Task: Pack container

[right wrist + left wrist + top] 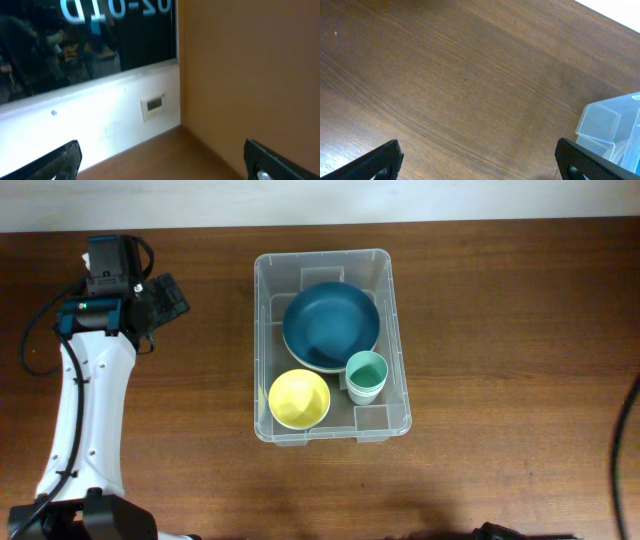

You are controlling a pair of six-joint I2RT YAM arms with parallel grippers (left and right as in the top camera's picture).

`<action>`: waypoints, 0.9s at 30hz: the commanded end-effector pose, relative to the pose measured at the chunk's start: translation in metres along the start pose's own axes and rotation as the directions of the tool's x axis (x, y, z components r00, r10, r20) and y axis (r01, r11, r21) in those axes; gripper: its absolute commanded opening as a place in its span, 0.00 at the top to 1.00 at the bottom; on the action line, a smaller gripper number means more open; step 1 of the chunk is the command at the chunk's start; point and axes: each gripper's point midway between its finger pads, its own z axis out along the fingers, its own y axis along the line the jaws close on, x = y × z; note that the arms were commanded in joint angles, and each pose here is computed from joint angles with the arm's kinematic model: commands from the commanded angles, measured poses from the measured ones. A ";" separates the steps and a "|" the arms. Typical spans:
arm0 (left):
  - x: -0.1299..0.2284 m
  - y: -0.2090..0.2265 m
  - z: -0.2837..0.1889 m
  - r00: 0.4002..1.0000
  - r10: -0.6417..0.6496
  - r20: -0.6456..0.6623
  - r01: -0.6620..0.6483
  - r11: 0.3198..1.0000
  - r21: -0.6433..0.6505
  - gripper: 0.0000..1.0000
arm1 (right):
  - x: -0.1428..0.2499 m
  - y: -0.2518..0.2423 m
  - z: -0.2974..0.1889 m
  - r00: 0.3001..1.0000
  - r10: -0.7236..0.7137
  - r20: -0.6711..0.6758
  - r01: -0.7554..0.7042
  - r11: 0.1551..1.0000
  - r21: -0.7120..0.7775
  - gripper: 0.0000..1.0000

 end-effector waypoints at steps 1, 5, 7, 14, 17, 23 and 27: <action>-0.001 0.002 -0.001 1.000 -0.003 0.007 0.003 1.000 -0.006 0.01 | 0.038 0.005 -0.012 1.000 0.004 -0.029 -0.005 0.999 -0.054 0.01; -0.001 0.002 -0.001 1.000 -0.003 0.007 0.003 1.000 -0.006 0.01 | 0.079 0.012 -0.029 1.000 0.009 0.006 -0.009 0.992 -0.125 0.01; -0.001 0.002 -0.001 1.000 -0.003 0.007 0.003 1.000 -0.006 0.01 | 0.102 0.012 -0.032 1.000 0.012 0.025 -0.009 0.990 -0.143 0.01; -0.001 0.002 -0.001 1.000 -0.003 0.007 0.003 1.000 -0.006 0.01 | 0.182 0.016 -0.018 0.996 0.022 0.092 -0.004 0.981 -0.192 0.01; -0.001 0.002 -0.001 1.000 -0.003 0.007 0.003 1.000 -0.006 0.01 | 0.211 0.021 -0.009 0.992 0.027 0.126 0.002 0.973 -0.230 0.01; -0.001 0.002 -0.001 1.000 -0.003 0.007 0.003 1.000 -0.006 0.01 | 0.260 0.036 0.005 0.987 0.021 0.162 0.028 0.954 -0.299 0.01; -0.001 0.002 -0.001 1.000 -0.003 0.007 0.003 1.000 -0.006 0.01 | 0.278 0.048 0.004 0.975 -0.074 0.207 0.142 0.932 -0.335 0.01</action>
